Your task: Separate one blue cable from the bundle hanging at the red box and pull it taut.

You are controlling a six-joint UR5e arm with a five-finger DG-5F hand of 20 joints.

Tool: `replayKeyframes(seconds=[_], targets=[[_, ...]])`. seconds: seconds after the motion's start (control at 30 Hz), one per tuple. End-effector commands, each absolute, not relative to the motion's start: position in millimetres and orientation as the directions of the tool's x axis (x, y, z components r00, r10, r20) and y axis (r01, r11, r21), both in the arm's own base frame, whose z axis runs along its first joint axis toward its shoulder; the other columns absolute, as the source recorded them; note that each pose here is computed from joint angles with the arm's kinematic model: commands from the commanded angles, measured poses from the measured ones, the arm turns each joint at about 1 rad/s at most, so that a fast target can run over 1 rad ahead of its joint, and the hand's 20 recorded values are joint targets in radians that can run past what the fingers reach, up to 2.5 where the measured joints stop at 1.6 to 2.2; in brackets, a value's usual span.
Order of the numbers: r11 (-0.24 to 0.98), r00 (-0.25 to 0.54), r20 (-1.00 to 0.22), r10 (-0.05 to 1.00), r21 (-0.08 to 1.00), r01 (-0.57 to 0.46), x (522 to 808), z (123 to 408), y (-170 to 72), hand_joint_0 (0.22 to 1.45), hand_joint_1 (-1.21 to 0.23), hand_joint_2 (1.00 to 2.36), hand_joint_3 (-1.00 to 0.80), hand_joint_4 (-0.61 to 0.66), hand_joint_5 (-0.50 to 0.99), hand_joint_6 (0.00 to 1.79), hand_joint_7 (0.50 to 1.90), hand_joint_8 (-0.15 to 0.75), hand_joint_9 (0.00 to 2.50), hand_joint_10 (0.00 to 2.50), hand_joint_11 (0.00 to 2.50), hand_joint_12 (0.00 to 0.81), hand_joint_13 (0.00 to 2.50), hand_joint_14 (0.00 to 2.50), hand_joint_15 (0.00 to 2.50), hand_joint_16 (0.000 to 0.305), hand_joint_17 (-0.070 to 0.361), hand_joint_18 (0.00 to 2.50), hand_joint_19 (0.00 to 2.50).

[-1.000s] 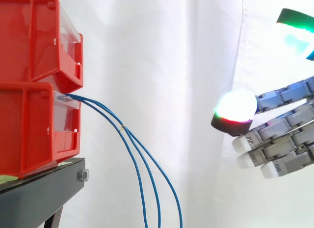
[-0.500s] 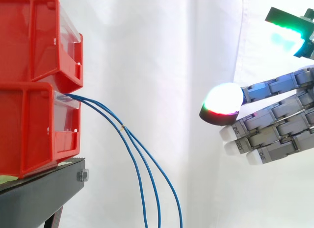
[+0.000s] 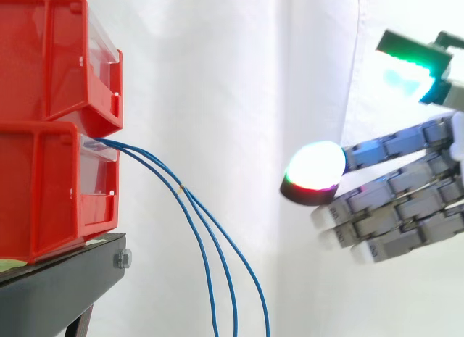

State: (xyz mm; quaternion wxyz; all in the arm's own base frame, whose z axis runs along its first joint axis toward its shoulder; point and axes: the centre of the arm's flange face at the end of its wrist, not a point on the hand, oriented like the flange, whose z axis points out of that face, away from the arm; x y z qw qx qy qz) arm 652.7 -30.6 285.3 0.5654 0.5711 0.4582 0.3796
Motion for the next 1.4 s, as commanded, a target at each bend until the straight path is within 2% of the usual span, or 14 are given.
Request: replayKeyframes(seconds=[0.0,0.3,0.57,0.73,0.77,0.87,1.1,1.13,1.37], targets=[[0.035,0.287,-0.061,0.956,0.995,0.096,670,277,-30,0.51,-0.61,1.0,-0.5,0.26,-0.21,0.5,0.74,0.324,0.44,0.0,0.0,0.377,0.25,0.0,0.0,0.046,0.104,0.21,0.0],[0.05,0.288,-0.076,0.955,0.994,0.099,680,278,-34,0.51,-0.62,1.0,-0.49,0.26,-0.21,0.5,0.74,0.325,0.45,0.0,0.0,0.372,0.26,0.0,0.0,0.046,0.103,0.21,0.0],[0.045,0.274,-0.071,0.959,0.994,0.102,696,249,-31,0.51,-0.62,1.0,-0.5,0.26,-0.2,0.5,0.74,0.325,0.45,0.0,0.0,0.364,0.26,0.0,0.0,0.044,0.099,0.21,0.0],[0.037,0.252,-0.057,0.966,0.996,0.086,713,246,-29,0.51,-0.63,1.0,-0.49,0.26,-0.2,0.5,0.74,0.327,0.47,0.0,0.0,0.36,0.27,0.0,0.0,0.043,0.097,0.22,0.0],[0.031,0.236,-0.051,0.97,0.996,0.087,722,235,-27,0.51,-0.63,1.0,-0.49,0.27,-0.2,0.5,0.74,0.328,0.47,0.0,0.01,0.36,0.27,0.0,0.0,0.043,0.097,0.22,0.0],[0.025,0.214,-0.041,0.976,0.997,0.079,732,231,-26,0.51,-0.63,1.0,-0.49,0.27,-0.2,0.5,0.74,0.327,0.48,0.0,0.0,0.359,0.27,0.0,0.0,0.043,0.096,0.22,0.0],[0.017,0.205,-0.029,0.978,0.998,0.057,749,222,-25,0.51,-0.63,1.0,-0.5,0.28,-0.2,0.5,0.75,0.328,0.48,0.0,0.0,0.358,0.28,0.0,0.0,0.042,0.095,0.22,0.0],[0.017,0.199,-0.03,0.98,0.998,0.064,752,212,-24,0.51,-0.63,1.0,-0.5,0.28,-0.2,0.5,0.74,0.329,0.48,0.0,0.01,0.357,0.28,0.0,0.0,0.042,0.095,0.22,0.0],[-0.017,0.138,0.013,0.99,0.999,0.027,767,198,-16,0.51,-0.63,1.0,-0.49,0.29,-0.19,0.5,0.75,0.329,0.49,0.0,0.0,0.353,0.29,0.0,0.0,0.042,0.093,0.22,0.0]])
